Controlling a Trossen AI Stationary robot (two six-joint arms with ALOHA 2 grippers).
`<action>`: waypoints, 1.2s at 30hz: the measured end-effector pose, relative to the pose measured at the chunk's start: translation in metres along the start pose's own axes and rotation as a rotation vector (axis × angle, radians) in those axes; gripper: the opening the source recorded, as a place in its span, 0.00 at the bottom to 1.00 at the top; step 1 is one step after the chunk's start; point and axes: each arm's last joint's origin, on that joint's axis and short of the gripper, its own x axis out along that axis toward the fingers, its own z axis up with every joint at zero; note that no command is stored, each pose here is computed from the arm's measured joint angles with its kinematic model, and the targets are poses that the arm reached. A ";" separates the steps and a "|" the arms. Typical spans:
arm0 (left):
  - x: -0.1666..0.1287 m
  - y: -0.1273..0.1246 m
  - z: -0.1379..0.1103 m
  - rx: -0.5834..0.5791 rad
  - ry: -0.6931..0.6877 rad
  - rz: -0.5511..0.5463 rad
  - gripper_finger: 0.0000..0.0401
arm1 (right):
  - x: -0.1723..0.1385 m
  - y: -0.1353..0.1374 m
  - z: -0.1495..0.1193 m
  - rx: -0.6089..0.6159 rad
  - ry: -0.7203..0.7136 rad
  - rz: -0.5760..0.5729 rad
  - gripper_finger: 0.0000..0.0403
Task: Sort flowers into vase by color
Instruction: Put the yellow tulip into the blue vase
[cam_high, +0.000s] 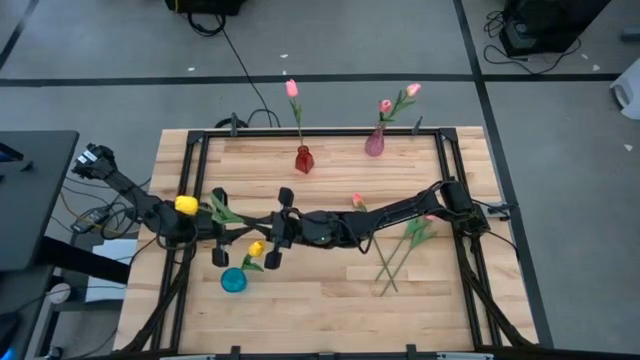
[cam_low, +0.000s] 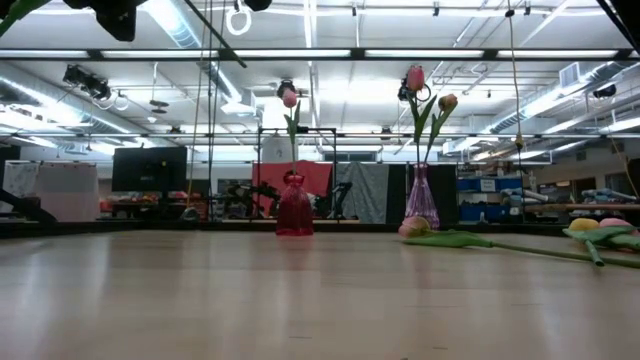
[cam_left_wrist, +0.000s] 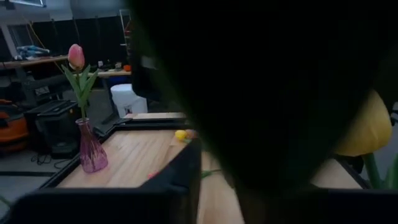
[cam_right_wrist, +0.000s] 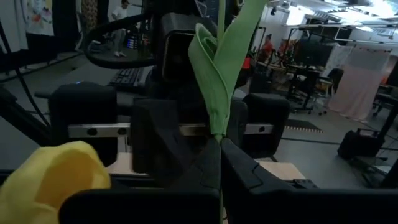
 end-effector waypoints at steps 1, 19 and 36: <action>0.000 0.000 0.000 0.008 -0.002 -0.002 0.17 | 0.000 0.000 0.000 0.000 0.000 0.000 0.02; -0.004 0.003 0.003 0.001 -0.011 -0.017 0.01 | -0.001 -0.001 0.000 0.095 0.033 0.006 0.22; -0.025 0.019 0.009 -0.122 0.219 -0.119 0.00 | -0.033 -0.011 0.033 0.035 0.188 -0.073 0.30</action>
